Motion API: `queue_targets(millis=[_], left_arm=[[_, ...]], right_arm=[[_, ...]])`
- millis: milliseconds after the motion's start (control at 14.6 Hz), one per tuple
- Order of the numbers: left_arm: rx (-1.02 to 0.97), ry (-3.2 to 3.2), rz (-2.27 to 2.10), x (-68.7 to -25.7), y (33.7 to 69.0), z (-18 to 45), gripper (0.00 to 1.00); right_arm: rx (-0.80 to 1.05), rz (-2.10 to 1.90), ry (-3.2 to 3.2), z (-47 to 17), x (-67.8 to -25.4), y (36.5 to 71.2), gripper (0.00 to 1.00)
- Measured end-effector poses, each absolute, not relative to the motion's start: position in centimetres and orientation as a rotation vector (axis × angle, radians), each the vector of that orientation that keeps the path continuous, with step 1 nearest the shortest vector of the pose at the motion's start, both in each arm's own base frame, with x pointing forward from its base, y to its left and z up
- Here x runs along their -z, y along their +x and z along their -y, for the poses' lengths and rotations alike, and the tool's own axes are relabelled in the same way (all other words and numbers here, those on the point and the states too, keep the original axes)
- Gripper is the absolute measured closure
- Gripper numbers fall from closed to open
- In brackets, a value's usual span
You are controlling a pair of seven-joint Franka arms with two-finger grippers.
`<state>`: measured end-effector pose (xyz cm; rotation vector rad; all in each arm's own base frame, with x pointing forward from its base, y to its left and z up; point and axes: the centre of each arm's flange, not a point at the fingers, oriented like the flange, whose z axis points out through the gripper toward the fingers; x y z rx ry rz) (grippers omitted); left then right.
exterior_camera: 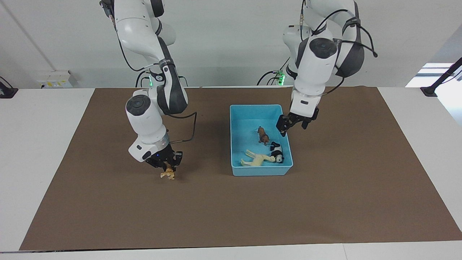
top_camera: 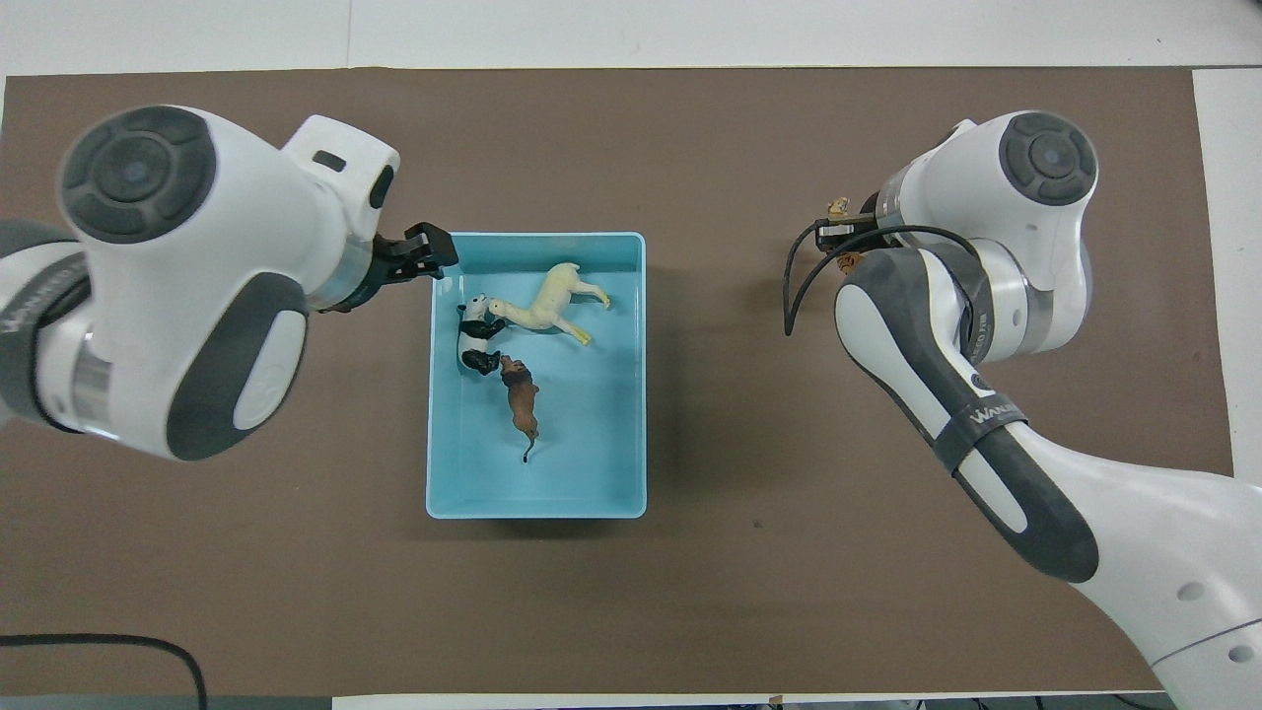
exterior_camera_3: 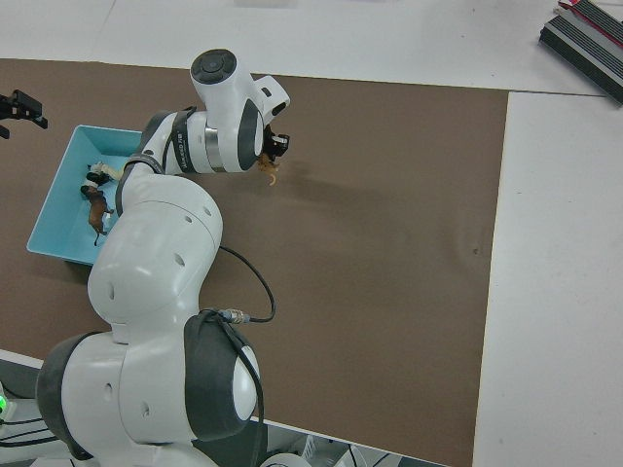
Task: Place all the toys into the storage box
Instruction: 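Carry the orange fox into the box and open the right gripper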
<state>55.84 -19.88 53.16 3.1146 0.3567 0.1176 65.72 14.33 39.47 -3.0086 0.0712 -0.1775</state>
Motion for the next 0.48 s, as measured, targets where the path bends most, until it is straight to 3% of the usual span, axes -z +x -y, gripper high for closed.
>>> queue_targets(millis=[206, 480], left_arm=[[0.044, 3.18, -0.135, -57.4, 54.6, 11.3, 0.0], [0.127, 3.18, 0.014, -60.9, 53.8, 6.0, 0.0]], right_arm=[[0.192, -0.322, -2.901, -21.0, -46.0, 65.4, 0.68], [0.16, -0.64, -2.661, -34.3, -48.8, 61.2, 0.68]])
